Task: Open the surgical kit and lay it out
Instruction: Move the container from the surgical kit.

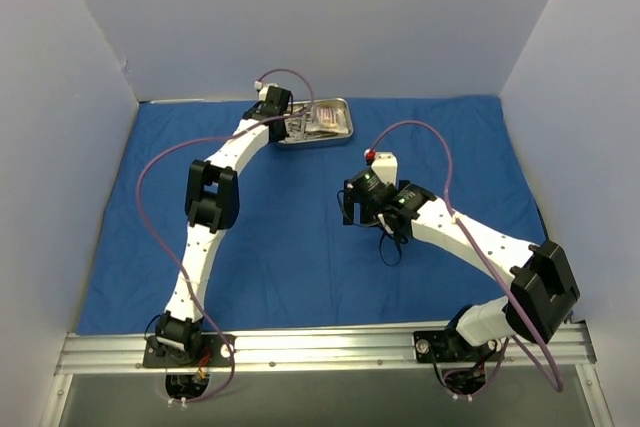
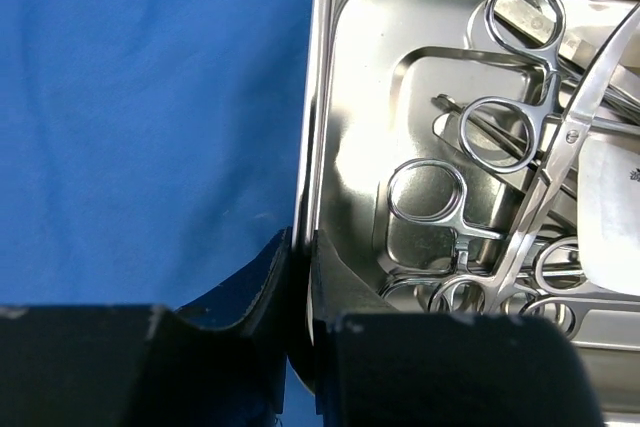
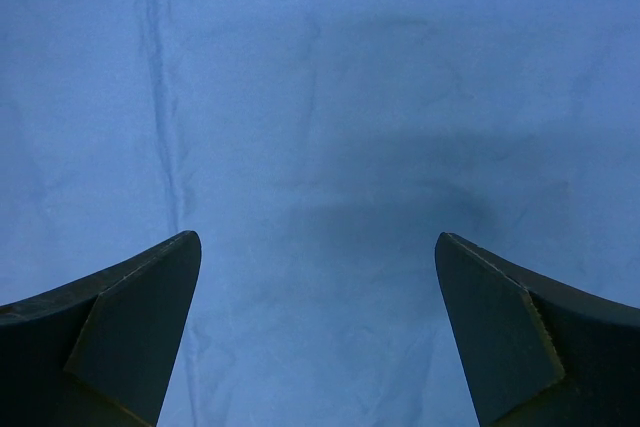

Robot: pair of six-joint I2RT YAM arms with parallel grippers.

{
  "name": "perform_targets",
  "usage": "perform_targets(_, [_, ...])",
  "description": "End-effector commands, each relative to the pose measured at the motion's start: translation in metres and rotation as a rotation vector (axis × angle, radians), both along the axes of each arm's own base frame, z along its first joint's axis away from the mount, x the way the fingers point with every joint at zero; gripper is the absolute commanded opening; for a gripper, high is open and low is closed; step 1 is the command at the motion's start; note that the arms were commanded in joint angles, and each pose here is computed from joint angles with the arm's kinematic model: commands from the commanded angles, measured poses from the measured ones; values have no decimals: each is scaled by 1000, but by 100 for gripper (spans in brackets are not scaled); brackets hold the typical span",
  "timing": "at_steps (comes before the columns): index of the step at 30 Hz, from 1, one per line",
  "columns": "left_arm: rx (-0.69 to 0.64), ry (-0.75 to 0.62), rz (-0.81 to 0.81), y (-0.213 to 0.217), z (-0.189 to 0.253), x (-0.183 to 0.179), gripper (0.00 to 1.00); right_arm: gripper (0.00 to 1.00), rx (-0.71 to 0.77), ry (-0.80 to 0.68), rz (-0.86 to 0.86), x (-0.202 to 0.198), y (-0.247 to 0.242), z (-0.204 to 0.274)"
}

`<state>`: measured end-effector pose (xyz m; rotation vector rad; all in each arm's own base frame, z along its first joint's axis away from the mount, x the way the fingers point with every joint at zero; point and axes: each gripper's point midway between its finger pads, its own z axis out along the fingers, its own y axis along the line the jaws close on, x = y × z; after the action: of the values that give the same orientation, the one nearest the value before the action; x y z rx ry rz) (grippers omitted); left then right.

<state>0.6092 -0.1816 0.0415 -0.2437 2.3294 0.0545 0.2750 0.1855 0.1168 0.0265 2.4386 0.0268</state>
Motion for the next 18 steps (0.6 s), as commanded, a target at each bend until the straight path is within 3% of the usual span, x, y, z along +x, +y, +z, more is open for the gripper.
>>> perform_targets(1, [-10, -98, 156, 45, 49, 6, 6, 99, 13, -18, 12, 3, 8, 8])
perform_targets(4, [-9, -56, 291, 83, 38, -17, 2, 99, 20, -17, 32, 1, 11, 6])
perform_targets(8, [-63, -97, 442, 121, 58, -36, 2, 99, 31, -20, 54, -1, 14, 6])
perform_targets(11, [-119, -138, 584, 151, 75, -64, 2, 99, 41, -21, 83, -4, 17, 7])
perform_targets(18, [-141, -89, 907, 209, 55, -142, 2, 99, 65, -22, 141, -12, 22, 6])
